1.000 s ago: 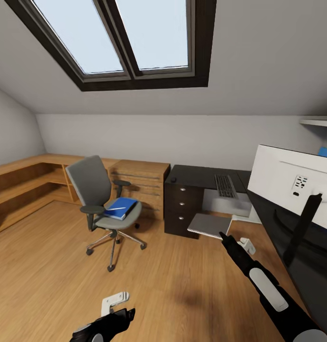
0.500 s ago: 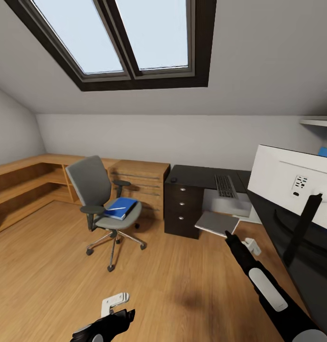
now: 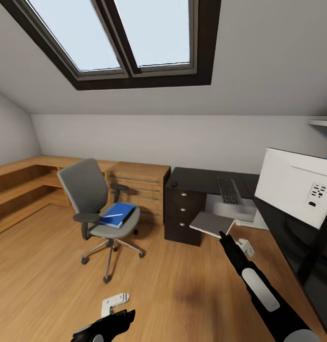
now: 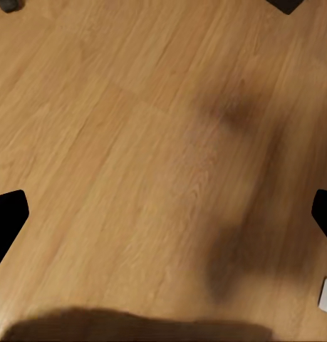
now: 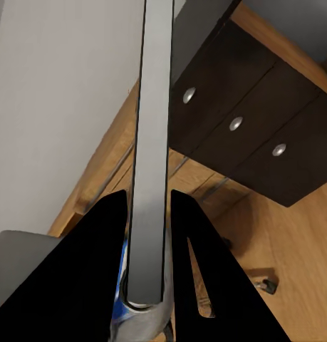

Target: In the bedroom, organize the workspace by keeping the computer under the desk, ensuring the monitor is on the desk, placing the keyboard on the desk next to the monitor, placing the mouse on the desk next to the keyboard, moving the folder from the swivel chair onto the desk next to the mouse, stacking the notebook on top of the folder with the pen on top of the notebook, and positioning the swivel chair next to the desk.

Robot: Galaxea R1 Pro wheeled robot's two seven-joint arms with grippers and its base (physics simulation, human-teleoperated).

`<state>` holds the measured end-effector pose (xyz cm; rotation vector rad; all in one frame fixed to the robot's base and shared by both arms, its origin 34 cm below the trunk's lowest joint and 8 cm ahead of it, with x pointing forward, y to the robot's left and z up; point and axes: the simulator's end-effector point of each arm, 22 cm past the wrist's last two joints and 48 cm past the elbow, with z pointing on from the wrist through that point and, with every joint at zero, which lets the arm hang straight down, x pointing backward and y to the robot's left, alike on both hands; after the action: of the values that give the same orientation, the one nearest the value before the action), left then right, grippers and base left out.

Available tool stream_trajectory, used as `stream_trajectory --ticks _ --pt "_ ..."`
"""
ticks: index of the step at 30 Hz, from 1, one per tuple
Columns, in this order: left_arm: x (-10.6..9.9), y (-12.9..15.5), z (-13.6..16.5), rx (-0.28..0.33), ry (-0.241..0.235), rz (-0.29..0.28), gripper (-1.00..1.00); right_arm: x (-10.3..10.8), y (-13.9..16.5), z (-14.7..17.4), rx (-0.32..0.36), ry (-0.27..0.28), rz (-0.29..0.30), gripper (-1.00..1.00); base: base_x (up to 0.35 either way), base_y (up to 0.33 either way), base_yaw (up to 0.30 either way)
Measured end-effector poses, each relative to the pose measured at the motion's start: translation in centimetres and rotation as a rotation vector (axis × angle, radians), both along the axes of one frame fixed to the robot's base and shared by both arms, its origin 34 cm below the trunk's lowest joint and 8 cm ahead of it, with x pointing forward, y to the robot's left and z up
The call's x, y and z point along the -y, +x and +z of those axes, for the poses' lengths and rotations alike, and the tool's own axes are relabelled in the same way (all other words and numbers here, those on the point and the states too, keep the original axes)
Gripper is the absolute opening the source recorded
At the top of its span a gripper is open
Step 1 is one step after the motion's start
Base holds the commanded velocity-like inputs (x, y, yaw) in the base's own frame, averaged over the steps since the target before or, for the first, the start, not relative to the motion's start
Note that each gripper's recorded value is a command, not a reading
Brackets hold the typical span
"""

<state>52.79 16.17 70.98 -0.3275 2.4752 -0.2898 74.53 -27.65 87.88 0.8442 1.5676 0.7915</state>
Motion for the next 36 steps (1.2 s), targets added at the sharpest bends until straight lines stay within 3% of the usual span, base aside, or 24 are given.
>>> stream_trajectory --ticks 28,36 --pt "0.3 0.0 0.1 0.0 -0.004 -0.003 1.0 -0.4 0.0 0.3 0.009 0.013 0.003 -1.0 0.33 0.0 0.0" --pt "0.7 -0.1 0.0 -0.001 -0.005 -0.011 1.0 -4.3 0.1 0.3 0.009 0.08 0.028 -1.0 0.33 0.0 0.0"
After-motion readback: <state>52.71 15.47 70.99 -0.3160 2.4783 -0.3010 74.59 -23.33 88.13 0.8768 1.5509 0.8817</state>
